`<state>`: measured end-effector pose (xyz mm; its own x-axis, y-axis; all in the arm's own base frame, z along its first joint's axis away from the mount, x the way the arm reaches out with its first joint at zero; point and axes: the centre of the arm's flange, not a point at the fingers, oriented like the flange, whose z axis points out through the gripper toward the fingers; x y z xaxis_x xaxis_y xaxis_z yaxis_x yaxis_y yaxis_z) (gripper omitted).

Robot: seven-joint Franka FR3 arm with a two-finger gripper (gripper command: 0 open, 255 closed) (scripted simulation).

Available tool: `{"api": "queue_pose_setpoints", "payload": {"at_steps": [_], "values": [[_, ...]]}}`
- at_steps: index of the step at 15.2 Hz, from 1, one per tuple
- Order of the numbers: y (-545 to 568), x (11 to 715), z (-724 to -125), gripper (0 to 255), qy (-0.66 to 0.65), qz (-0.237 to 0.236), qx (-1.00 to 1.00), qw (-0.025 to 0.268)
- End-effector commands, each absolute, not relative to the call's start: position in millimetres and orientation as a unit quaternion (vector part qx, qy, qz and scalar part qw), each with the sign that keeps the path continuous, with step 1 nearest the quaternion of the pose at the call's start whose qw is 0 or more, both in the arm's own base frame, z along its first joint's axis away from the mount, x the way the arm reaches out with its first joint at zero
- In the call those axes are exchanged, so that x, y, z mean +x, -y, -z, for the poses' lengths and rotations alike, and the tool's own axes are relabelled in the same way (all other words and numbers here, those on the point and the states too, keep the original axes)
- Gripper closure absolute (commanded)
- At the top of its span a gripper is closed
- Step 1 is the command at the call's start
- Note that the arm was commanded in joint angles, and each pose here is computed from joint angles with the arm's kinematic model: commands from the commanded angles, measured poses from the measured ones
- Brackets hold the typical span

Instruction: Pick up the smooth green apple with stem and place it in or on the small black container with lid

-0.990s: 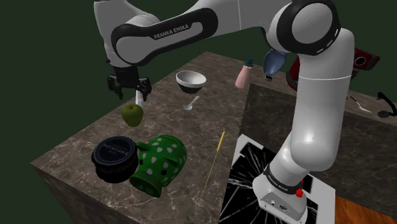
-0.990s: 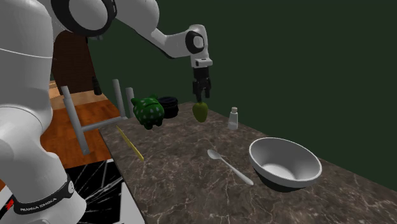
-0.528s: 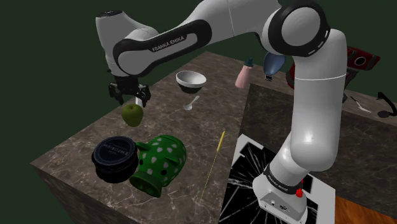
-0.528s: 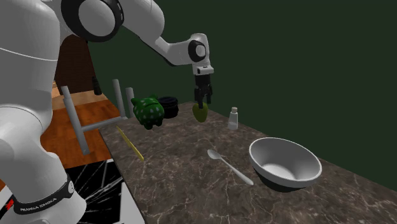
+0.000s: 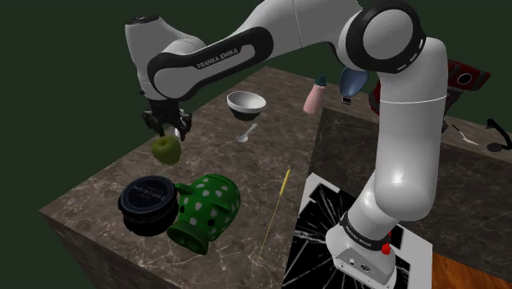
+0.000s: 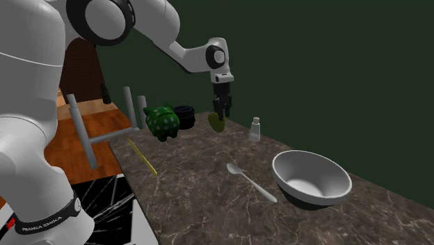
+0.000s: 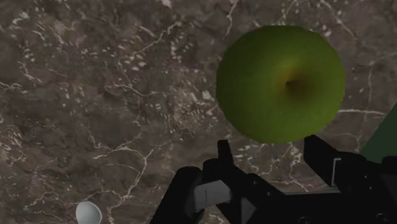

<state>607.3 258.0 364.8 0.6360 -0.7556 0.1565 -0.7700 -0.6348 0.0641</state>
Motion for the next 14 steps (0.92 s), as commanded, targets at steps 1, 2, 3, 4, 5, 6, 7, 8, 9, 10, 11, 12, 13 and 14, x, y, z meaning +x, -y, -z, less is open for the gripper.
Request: {"api": "queue_pose_setpoints", "payload": {"at_steps": [1, 2, 3, 4, 5, 6, 7, 8, 9, 10, 11, 12, 13, 14], "values": [[-258, 607, -364, 255, 0.422, -0.056, 0.902, 0.063], [-258, 607, -364, 255, 0.422, -0.056, 0.902, 0.063], [-258, 607, -364, 255, 0.422, -0.056, 0.902, 0.063], [-258, 607, -364, 255, 0.422, -0.056, 0.902, 0.063], [-258, 607, -364, 255, 0.422, -0.056, 0.902, 0.063], [-258, 607, -364, 255, 0.422, -0.056, 0.902, 0.063], [-258, 607, -364, 255, 0.422, -0.056, 0.902, 0.063], [-258, 607, -364, 255, 0.422, -0.056, 0.902, 0.063], [-258, 607, -364, 255, 0.422, -0.056, 0.902, 0.063], [-258, 607, -364, 0, 0.422, -0.056, 0.902, 0.063], [-243, 615, -358, 0, 0.475, 0.006, 0.880, 0.001], [-228, 620, -349, 0, 0.522, 0.069, 0.848, -0.061], [-214, 624, -338, 0, 0.563, 0.130, 0.807, -0.122], [-202, 625, -324, 0, 0.599, 0.190, 0.756, -0.182]]}}
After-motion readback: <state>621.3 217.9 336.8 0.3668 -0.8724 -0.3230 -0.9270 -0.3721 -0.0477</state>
